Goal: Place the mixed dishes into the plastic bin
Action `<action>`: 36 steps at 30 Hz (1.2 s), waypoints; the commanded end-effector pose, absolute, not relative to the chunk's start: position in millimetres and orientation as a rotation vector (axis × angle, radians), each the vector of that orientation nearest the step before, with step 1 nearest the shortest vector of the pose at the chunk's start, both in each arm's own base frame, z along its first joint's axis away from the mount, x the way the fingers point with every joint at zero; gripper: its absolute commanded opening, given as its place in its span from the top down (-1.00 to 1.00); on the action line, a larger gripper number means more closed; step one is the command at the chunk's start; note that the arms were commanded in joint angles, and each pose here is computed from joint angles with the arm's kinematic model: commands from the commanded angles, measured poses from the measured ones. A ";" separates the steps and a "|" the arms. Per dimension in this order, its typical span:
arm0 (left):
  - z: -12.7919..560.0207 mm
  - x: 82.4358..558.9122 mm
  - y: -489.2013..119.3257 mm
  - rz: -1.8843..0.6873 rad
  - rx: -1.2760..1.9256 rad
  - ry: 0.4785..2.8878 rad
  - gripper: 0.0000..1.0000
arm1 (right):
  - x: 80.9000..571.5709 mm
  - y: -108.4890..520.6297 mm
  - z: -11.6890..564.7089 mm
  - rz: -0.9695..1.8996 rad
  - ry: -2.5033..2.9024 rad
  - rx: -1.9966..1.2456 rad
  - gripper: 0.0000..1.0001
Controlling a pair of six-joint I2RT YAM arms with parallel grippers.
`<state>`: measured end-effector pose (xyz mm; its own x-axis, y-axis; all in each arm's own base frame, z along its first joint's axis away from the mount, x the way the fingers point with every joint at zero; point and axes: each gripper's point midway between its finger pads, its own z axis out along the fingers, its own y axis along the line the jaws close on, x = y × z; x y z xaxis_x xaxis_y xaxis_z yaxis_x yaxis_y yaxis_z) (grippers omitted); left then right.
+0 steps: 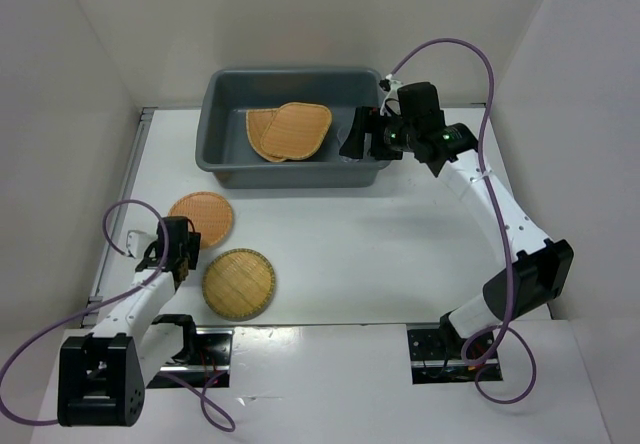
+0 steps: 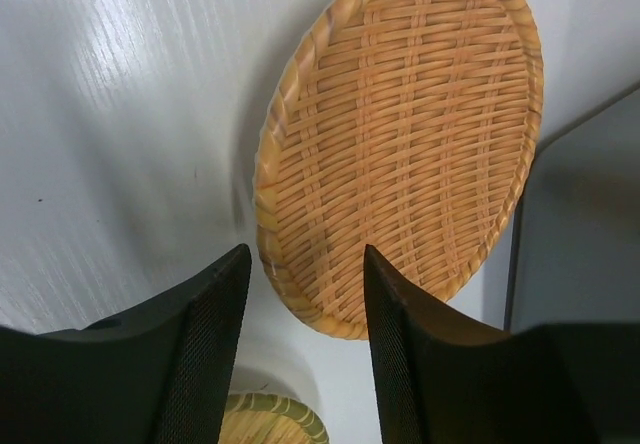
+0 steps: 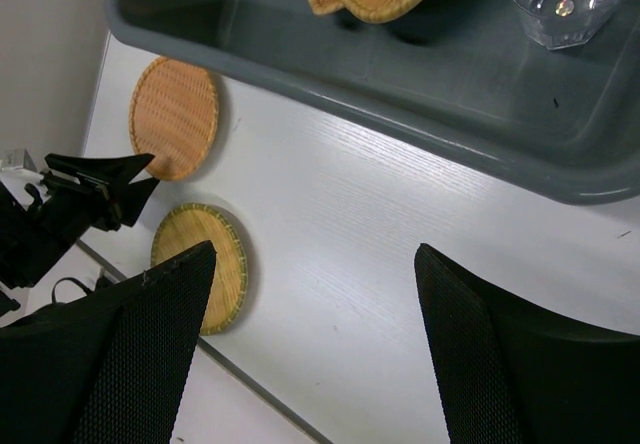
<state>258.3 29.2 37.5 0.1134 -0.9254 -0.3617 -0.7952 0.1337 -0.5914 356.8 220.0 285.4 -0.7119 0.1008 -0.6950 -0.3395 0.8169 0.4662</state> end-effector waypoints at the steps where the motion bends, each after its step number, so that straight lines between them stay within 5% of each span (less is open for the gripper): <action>1: 36.5 263.7 35.7 -0.235 -1.688 1.636 -0.12 | 359.0 221.9 284.6 0.739 2.240 -0.193 -0.71; 9: 35.4 271.4 36.0 -0.248 -1.692 1.621 -0.06 | 361.0 220.8 282.7 0.725 2.249 -0.186 -0.71; 16: 30.6 277.2 36.2 -0.232 -1.700 1.635 0.19 | 360.2 218.0 281.5 0.710 2.250 -0.178 -0.71; 23: 33.4 275.7 37.7 -0.234 -1.716 1.612 0.97 | 354.9 213.8 284.9 0.701 2.238 -0.172 -0.71; 36: 82.3 232.2 48.3 -0.187 -1.725 1.546 1.00 | 353.1 214.7 286.6 0.713 2.229 -0.179 -0.71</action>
